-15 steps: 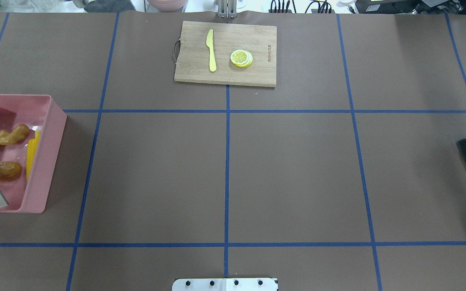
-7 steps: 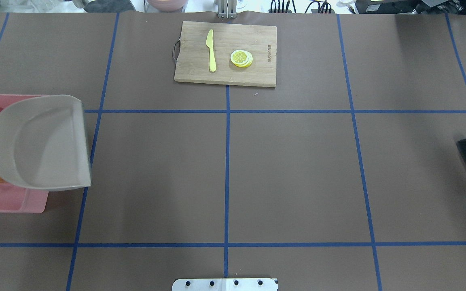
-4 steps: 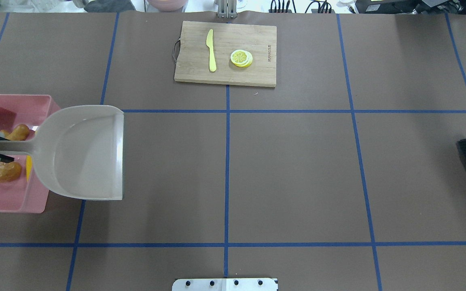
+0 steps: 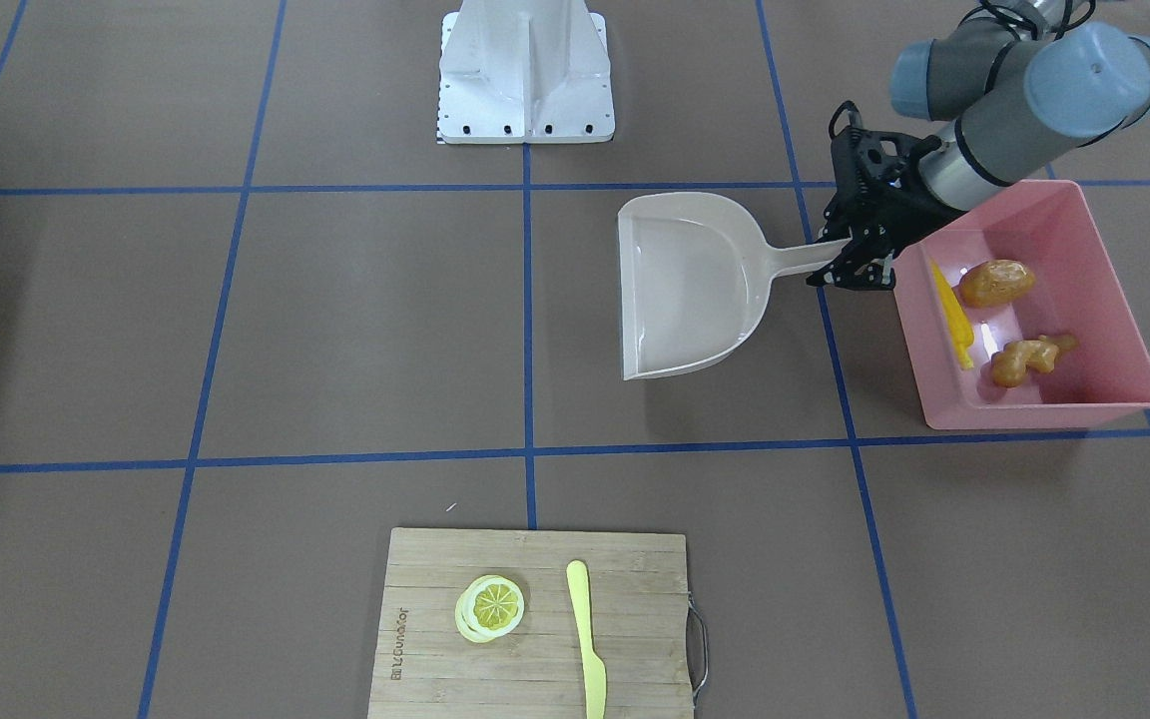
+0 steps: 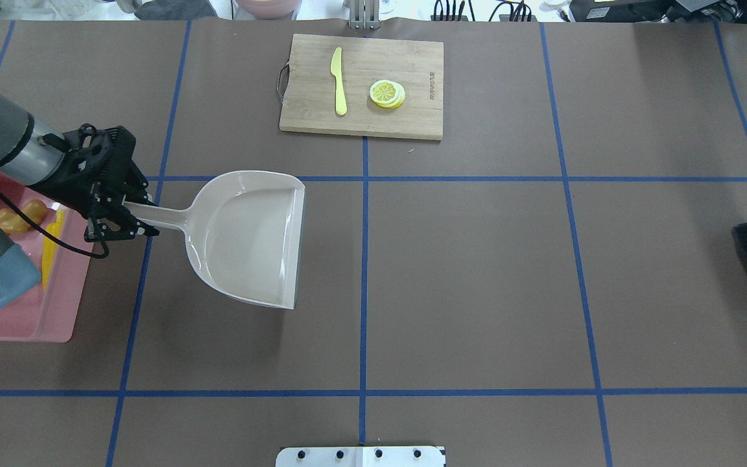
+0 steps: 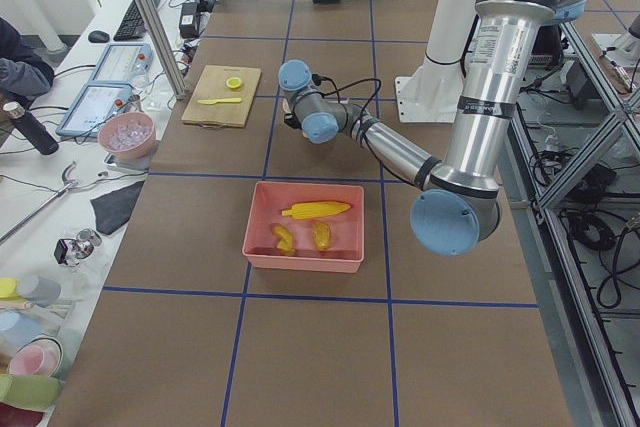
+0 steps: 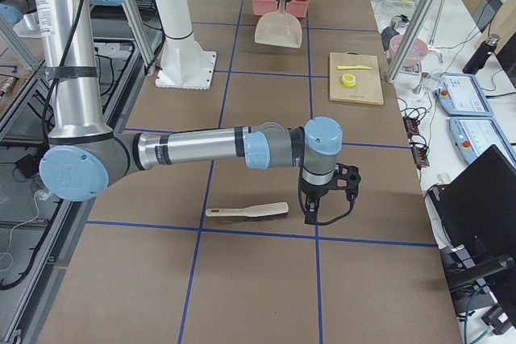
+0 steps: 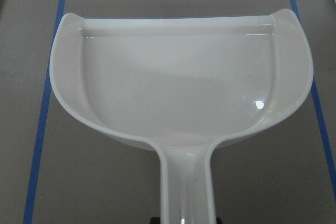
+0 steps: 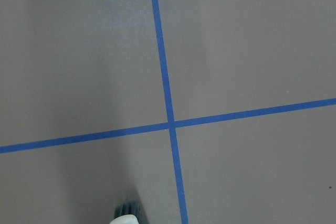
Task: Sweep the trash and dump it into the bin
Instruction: 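Bring the empty dustpan back out of the bin with the left gripper, then lower the dustpan onto the table and release it with the left gripper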
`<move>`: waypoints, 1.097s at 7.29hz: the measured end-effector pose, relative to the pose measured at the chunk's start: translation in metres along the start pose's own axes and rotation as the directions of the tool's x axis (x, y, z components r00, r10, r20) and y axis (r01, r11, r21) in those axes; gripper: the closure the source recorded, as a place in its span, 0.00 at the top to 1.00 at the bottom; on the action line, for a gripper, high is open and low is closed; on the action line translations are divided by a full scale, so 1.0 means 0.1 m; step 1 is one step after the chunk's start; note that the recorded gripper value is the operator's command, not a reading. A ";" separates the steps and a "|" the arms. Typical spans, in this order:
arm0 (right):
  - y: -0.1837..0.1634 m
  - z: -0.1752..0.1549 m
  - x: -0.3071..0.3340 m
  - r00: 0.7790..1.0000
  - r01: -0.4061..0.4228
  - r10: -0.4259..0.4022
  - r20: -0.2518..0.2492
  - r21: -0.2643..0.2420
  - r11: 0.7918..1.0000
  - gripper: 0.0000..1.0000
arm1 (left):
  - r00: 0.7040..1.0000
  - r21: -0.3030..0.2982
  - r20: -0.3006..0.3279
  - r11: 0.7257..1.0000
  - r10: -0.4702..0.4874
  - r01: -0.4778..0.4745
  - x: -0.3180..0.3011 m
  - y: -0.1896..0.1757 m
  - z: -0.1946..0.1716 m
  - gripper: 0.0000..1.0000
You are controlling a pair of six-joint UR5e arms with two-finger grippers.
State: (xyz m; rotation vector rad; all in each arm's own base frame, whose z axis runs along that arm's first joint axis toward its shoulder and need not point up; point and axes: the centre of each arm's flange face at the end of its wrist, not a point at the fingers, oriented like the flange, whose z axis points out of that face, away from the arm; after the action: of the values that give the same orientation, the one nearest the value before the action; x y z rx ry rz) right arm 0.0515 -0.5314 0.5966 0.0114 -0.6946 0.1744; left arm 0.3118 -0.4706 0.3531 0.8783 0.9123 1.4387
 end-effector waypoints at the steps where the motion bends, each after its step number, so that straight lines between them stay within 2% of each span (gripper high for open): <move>1: 0.01 0.05 -0.02 1.000 -0.009 0.008 -0.012 -0.004 1.000 1.00 | 1.000 -0.007 0.009 1.000 0.017 -0.017 -0.01 -0.09 0.10 0.00; 4: 0.09 0.05 -0.02 1.000 0.001 -0.001 -0.012 -0.004 1.000 1.00 | 0.998 -0.029 0.021 0.998 0.061 -0.060 0.04 -0.24 0.47 0.00; 8: 0.11 0.04 -0.03 1.000 0.002 -0.002 -0.011 -0.002 1.000 1.00 | 0.997 -0.035 0.020 0.997 0.068 -0.067 0.03 -0.28 0.63 0.00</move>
State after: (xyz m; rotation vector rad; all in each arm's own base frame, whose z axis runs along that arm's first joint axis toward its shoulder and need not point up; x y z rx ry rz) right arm 0.0448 -0.5216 0.5968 0.0095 -0.6839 0.1719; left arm 0.3801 -0.4641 0.3542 0.9047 0.8472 1.4961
